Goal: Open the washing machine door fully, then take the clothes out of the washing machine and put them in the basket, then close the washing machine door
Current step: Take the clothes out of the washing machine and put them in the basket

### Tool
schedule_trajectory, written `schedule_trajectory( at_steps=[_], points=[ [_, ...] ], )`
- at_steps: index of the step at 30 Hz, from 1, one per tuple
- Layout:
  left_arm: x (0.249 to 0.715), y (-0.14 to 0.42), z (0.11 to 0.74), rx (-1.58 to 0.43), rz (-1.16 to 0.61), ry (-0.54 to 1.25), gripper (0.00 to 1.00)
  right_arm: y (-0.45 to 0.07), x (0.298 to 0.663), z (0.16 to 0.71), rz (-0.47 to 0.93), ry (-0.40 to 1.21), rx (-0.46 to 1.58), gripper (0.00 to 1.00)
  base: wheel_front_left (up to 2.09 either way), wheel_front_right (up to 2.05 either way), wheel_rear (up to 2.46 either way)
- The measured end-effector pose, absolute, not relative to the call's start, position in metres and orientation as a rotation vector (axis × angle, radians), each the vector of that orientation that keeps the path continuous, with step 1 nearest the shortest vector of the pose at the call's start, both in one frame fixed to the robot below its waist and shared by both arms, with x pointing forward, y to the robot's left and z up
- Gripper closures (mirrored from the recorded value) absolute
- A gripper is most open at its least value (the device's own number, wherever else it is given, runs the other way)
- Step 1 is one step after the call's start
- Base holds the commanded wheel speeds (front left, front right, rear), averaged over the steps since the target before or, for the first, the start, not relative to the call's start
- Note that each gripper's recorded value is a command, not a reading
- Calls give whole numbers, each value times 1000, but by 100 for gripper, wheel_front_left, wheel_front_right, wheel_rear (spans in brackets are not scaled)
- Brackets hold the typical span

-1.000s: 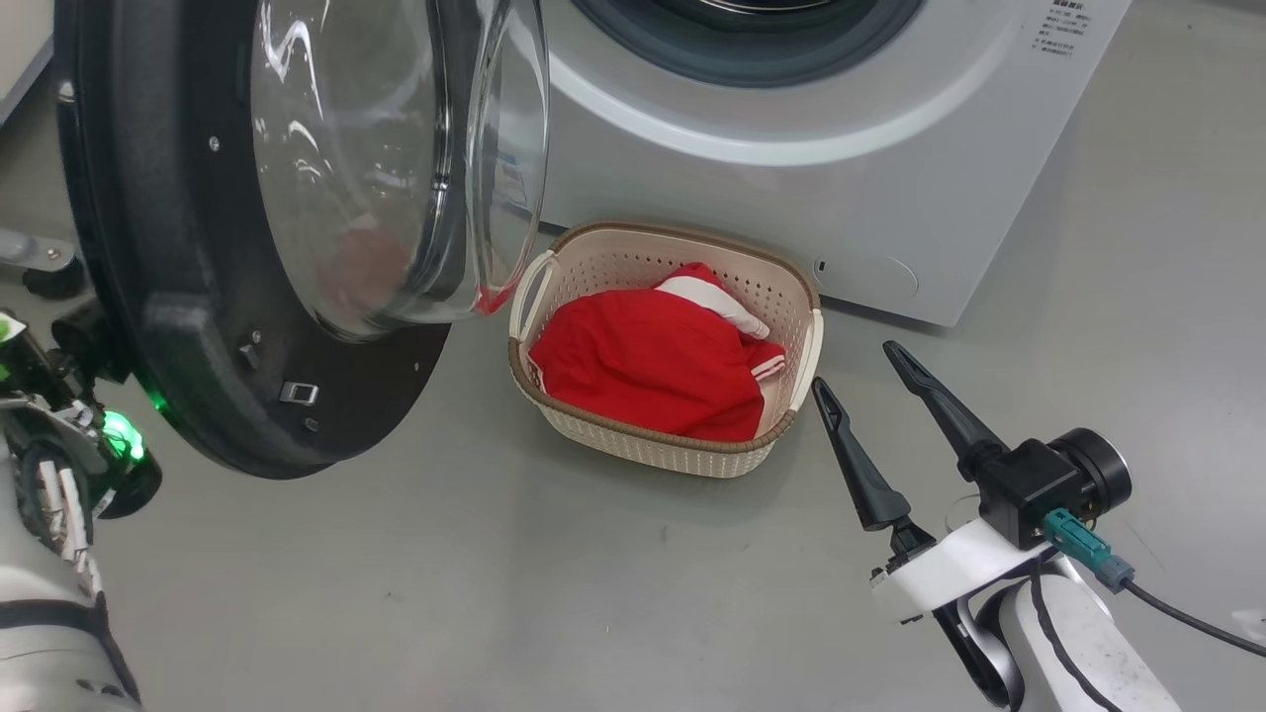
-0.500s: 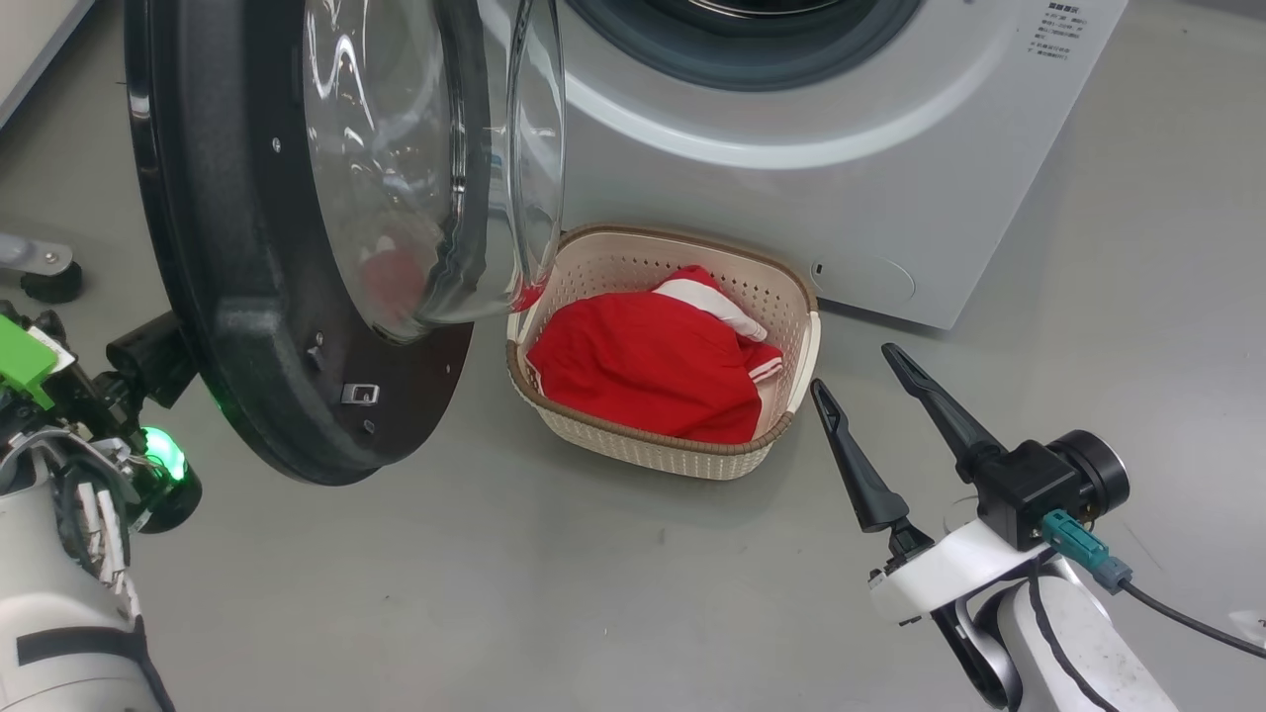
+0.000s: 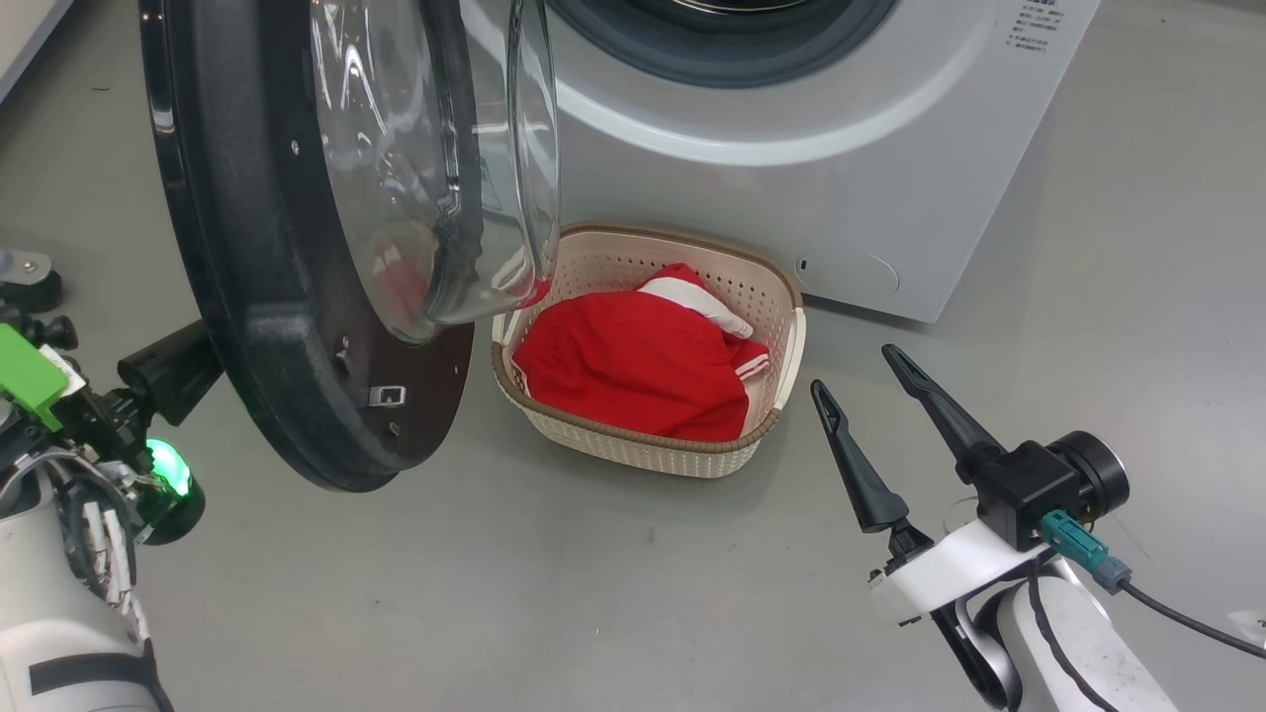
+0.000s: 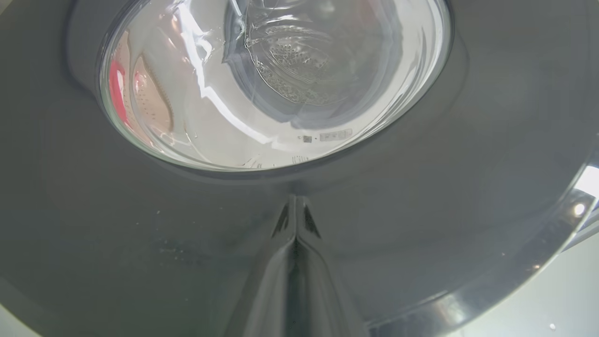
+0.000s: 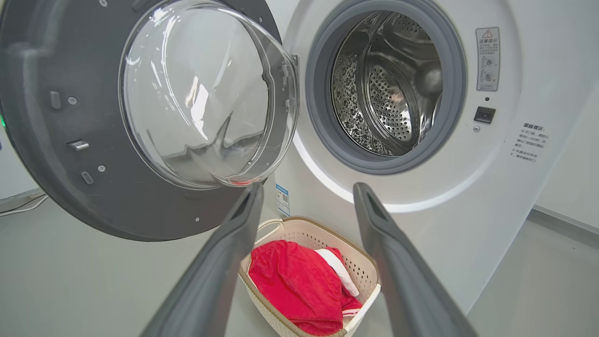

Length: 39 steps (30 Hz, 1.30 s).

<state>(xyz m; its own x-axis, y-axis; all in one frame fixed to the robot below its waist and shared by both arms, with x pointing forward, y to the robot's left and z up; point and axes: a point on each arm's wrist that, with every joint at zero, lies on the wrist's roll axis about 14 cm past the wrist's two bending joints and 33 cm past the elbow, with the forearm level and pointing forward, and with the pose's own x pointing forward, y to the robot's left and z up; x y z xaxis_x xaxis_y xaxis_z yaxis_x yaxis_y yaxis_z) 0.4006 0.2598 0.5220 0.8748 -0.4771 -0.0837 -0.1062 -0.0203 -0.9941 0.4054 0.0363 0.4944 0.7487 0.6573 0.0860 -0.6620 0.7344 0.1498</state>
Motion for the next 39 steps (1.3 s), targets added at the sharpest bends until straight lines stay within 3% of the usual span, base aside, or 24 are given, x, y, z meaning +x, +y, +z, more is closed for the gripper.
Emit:
schedule_trajectory(
  at_steps=[13,24,30,39],
  points=[
    [395,276,530,-1515,-239,365,100,33,404,496,713,-29,173,0,0,0,0],
    [381,307,529,-1213,12,271,100,35,398,499,712,-30,170,0,0,0,0],
    [377,323,569,-739,110,189,100,37,396,502,718,-39,167,0,0,0,0],
    [355,311,558,-337,152,163,100,41,391,506,729,-49,171,0,0,0,0]
  ],
)
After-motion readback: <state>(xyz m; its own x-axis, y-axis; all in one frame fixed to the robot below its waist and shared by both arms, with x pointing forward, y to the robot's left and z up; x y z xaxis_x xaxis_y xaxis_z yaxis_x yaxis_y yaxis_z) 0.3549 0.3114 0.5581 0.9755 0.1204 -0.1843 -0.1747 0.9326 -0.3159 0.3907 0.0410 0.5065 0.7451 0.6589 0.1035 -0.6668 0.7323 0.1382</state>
